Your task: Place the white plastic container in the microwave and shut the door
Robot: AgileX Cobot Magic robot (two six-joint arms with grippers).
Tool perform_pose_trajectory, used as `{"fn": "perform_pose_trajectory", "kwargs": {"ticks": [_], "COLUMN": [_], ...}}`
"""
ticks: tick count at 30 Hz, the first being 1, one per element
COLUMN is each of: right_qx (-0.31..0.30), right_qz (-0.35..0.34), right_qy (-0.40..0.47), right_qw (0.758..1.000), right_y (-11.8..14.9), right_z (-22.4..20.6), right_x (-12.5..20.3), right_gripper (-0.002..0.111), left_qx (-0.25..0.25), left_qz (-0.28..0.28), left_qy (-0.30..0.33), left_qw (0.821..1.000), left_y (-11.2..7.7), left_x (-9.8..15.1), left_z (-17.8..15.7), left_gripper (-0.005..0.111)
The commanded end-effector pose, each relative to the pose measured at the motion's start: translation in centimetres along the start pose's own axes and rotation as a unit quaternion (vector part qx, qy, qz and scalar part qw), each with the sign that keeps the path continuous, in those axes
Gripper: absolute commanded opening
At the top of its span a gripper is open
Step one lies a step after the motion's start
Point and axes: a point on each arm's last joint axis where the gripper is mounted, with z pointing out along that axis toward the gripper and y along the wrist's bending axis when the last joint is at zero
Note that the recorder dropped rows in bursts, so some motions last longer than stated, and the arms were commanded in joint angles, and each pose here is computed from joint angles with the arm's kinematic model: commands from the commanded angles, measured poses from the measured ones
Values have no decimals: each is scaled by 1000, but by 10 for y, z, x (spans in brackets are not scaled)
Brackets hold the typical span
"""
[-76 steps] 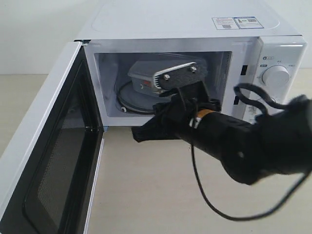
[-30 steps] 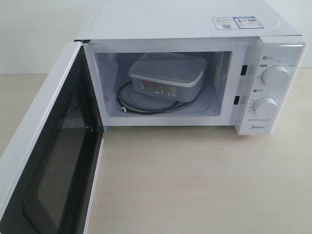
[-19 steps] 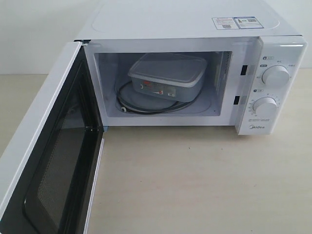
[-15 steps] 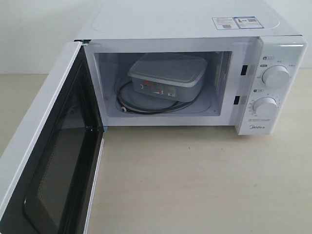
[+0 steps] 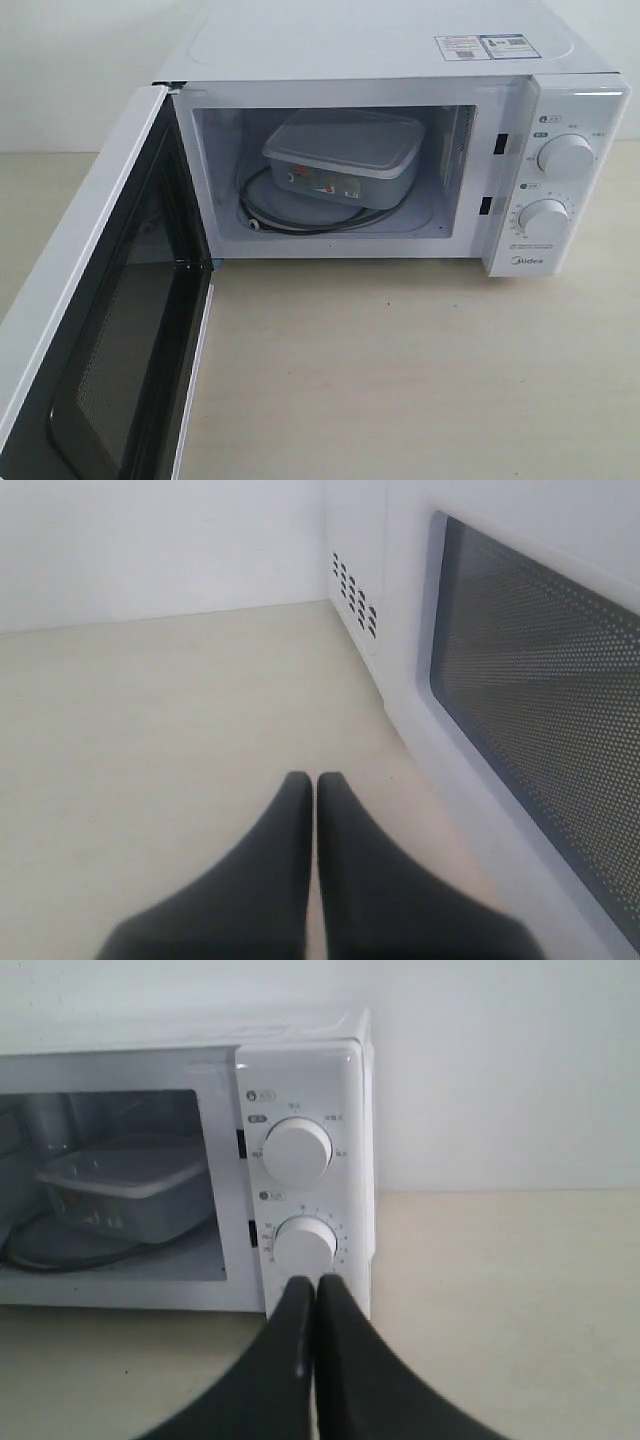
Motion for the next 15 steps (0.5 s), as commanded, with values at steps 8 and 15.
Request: {"fn": "perform_pose_trajectory", "kwargs": {"ticks": [8,15], "right_qx": [26,26], "right_qz": [29,10], "right_qy": [62,77], "right_qw": [997,997], "right_y": [-5,-5], "right_z": [-1,-2], "right_x": [12,14], "right_gripper": [0,0], "left_qx": [-2,-2], "left_qz": [1,1], "left_qy": [-6,-6], "left_qw": [1000,1000], "left_y": [0,0], "left_x": [0,0], "left_z": [0,0], "left_gripper": [4,4]}}
